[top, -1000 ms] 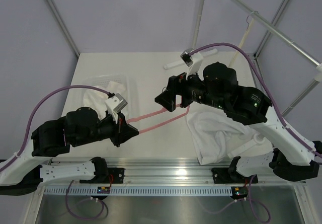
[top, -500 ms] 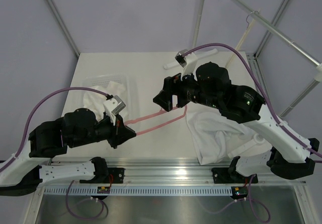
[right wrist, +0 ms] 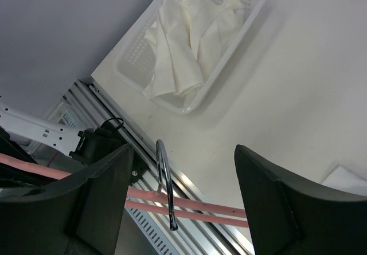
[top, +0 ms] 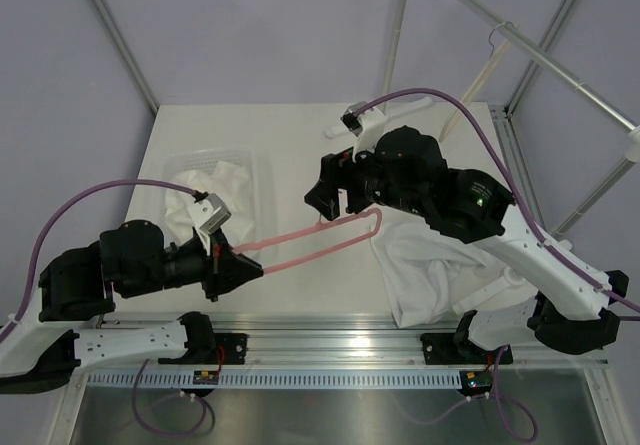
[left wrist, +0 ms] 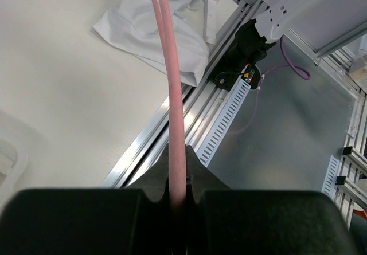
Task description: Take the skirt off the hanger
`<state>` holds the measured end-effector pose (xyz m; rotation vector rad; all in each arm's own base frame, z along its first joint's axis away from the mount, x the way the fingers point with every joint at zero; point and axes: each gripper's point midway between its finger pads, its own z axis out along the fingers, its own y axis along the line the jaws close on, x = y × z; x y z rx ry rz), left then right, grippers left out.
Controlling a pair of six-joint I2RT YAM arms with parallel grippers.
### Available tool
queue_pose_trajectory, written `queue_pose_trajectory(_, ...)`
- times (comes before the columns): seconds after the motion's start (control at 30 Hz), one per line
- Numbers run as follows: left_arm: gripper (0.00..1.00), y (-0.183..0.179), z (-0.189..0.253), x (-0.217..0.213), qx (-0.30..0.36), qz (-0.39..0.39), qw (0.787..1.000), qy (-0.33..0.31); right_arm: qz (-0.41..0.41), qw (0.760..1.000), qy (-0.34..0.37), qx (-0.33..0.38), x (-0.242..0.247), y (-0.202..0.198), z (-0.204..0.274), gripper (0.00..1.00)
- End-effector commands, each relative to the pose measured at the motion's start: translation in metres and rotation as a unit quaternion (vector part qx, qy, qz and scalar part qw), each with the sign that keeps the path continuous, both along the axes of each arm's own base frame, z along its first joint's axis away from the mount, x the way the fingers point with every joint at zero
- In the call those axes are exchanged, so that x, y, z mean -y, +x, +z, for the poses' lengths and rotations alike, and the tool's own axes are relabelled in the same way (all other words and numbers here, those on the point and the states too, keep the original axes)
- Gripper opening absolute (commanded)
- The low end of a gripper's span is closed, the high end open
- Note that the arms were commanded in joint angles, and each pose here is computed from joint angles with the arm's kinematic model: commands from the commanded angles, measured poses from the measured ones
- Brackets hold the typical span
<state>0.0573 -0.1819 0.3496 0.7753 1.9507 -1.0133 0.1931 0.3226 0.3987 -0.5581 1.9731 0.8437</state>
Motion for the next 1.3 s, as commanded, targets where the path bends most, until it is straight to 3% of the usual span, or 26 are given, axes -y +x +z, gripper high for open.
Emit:
queue_pose_trajectory(0.0,0.00,-0.009,0.030,0.007,0.019,-0.035,0.998,-0.053,-0.003,1.000,0.018,0.018,0.004,0.001,0.013,0.77)
queue_pose_trajectory(0.23,0.00,-0.038,0.048,0.008,0.035,-0.120,0.986,-0.106,0.079,0.994,0.068,0.030,-0.002,-0.029,0.028,0.71)
queue_pose_trajectory(0.37,0.00,-0.048,0.060,0.000,0.045,-0.136,0.980,-0.136,0.108,0.988,0.105,0.036,0.004,-0.046,0.044,0.55)
queue_pose_trajectory(0.47,0.00,-0.050,0.062,-0.004,0.046,-0.140,0.979,-0.140,0.118,0.985,0.120,0.039,0.009,-0.054,0.052,0.51)
queue_pose_trajectory(0.53,0.00,-0.054,0.063,-0.005,0.045,-0.147,0.978,-0.143,0.134,0.982,0.129,0.033,0.008,-0.061,0.052,0.43)
queue_pose_trajectory(0.57,0.00,-0.056,0.063,-0.005,0.045,-0.153,0.977,-0.144,0.147,0.979,0.137,0.031,0.008,-0.067,0.055,0.26)
queue_pose_trajectory(0.63,0.00,-0.060,0.064,-0.006,0.046,-0.164,0.974,-0.150,0.164,0.976,0.144,0.026,0.008,-0.075,0.056,0.03)
queue_pose_trajectory(0.67,0.00,-0.062,0.064,-0.007,0.048,-0.169,0.973,-0.152,0.174,0.973,0.152,0.024,0.008,-0.079,0.059,0.00)
queue_pose_trajectory(0.87,0.00,-0.087,0.079,-0.016,0.069,-0.232,0.949,-0.200,0.292,0.938,0.189,0.006,0.006,-0.124,0.065,0.00)
queue_pose_trajectory(1.03,0.00,-0.104,0.096,-0.026,0.094,-0.272,0.926,-0.246,0.327,0.925,0.194,0.000,0.008,-0.138,0.065,0.00)
queue_pose_trajectory(1.07,0.00,-0.104,0.097,-0.027,0.095,-0.271,0.925,-0.249,0.325,0.926,0.193,0.000,0.009,-0.138,0.064,0.01)
queue_pose_trajectory(1.1,0.00,-0.104,0.098,-0.027,0.097,-0.270,0.925,-0.250,0.319,0.928,0.191,0.003,0.009,-0.136,0.065,0.16)
queue_pose_trajectory(1.17,0.00,-0.099,0.098,-0.024,0.095,-0.259,0.929,-0.244,0.289,0.942,0.173,0.001,0.010,-0.125,0.058,0.73)
queue_pose_trajectory(1.27,0.00,-0.089,0.094,-0.019,0.092,-0.237,0.939,-0.232,0.200,0.970,0.137,-0.002,0.017,-0.096,0.050,0.93)
